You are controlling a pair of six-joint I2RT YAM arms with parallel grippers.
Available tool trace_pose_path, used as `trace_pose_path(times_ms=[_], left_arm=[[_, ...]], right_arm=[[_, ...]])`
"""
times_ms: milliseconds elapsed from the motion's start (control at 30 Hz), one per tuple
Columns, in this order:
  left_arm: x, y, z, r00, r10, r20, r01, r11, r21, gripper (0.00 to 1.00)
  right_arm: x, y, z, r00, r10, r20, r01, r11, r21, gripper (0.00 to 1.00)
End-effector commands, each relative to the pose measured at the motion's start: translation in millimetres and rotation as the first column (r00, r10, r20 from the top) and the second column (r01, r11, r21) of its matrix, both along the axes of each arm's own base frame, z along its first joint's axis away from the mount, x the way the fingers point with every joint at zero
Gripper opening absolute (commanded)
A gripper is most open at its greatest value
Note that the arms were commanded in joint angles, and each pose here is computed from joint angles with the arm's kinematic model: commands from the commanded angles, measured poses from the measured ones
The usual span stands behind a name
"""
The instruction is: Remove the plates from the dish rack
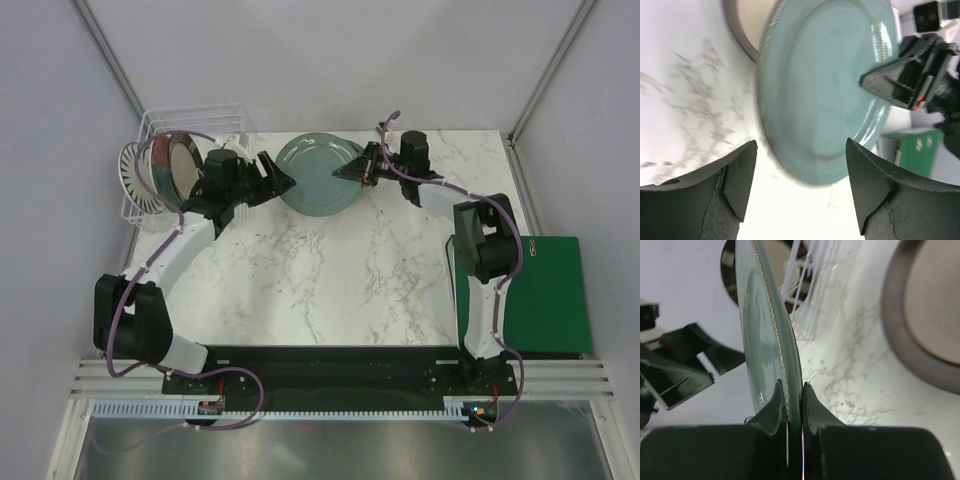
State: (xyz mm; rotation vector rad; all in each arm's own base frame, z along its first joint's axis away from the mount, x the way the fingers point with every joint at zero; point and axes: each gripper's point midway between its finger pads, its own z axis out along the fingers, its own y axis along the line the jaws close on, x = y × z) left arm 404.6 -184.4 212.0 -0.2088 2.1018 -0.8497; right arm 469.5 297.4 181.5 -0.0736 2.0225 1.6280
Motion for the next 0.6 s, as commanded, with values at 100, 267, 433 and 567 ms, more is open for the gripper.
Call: trace_pose_path(times_ms=[100, 267, 433, 567], left_arm=[[23.4, 71.0, 63.0, 0.942, 0.206, 0.264, -0.281, 0.915, 0.29, 0.79], [30.2, 126.7, 77.2, 0.878, 0.337, 0.338, -0.461, 0.784, 0.416, 0.85], [43.9, 178.2, 80.1, 0.828, 0.432, 0.357, -0.559, 0.693, 0.456, 0.88], [53.8, 206.6, 75.4, 0.798, 0.48, 0.364, -0.602, 0.634, 0.485, 0.88]], right_arm=[[86.4, -59.3, 46.7, 0.963, -0.222, 0.151, 0.237, 0.967, -0.091, 0.0], [123.8, -58.9, 2.0, 0.965, -0.251, 0.073, 0.26, 0.955, -0.142, 0.0], [149.7, -56.1, -33.6, 0.963, -0.267, 0.026, 0.268, 0.95, -0.162, 0.0], [161.3, -54.5, -46.0, 0.962, -0.27, 0.032, 0.272, 0.949, -0.16, 0.0]])
